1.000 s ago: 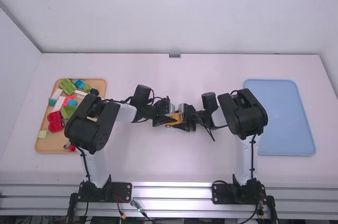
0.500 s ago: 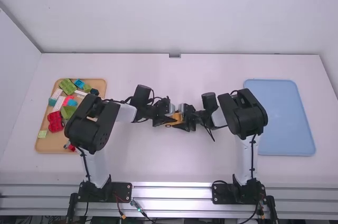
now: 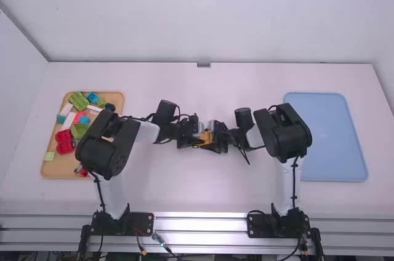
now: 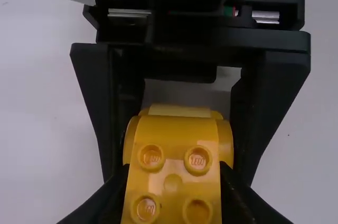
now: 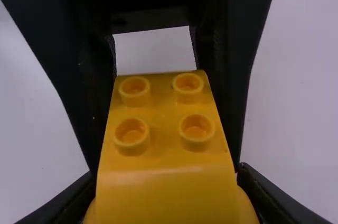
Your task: Assemble lego blocks to make yellow taxi
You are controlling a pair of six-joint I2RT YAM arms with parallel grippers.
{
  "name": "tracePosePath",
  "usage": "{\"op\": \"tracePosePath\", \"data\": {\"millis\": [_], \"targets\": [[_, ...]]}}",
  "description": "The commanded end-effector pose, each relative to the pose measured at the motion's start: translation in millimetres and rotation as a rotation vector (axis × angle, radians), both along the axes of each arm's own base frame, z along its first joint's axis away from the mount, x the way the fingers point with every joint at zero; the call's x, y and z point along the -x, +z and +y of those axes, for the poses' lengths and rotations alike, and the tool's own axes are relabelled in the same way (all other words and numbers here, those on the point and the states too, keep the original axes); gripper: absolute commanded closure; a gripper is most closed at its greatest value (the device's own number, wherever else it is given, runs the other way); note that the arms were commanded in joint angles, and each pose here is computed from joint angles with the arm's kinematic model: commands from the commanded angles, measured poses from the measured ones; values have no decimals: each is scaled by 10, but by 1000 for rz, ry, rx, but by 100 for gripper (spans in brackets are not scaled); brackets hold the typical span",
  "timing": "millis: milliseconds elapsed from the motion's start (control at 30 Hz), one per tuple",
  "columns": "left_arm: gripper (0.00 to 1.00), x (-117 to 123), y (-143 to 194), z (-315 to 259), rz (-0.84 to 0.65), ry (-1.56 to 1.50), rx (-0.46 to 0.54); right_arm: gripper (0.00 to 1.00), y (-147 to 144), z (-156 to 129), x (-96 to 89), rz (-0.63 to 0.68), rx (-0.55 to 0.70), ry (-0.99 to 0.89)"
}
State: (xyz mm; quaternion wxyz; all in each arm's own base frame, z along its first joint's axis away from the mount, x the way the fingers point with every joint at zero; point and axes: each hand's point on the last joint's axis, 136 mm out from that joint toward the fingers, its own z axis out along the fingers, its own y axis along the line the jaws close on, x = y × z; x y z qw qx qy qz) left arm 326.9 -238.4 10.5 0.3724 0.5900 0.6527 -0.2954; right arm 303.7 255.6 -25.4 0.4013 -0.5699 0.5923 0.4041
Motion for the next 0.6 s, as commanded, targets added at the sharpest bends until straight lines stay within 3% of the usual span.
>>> {"op": "tracePosePath", "data": {"millis": [0,433,500,533,567], "targets": [[55,-35,28,90,-1,33,-18,56,-15,6,3,23,-13,8],[43,-51,181,65,-29,17,25,56,-32,0,22,36,-7,8],[19,-65,208,74,-37,20,26,56,-30,1,19,35,-8,9],[1,-68,225,72,-41,20,28,56,-30,1,19,35,-8,9],[1,-69,248,69,-46,19,29,56,-29,1,18,34,-8,9]]}}
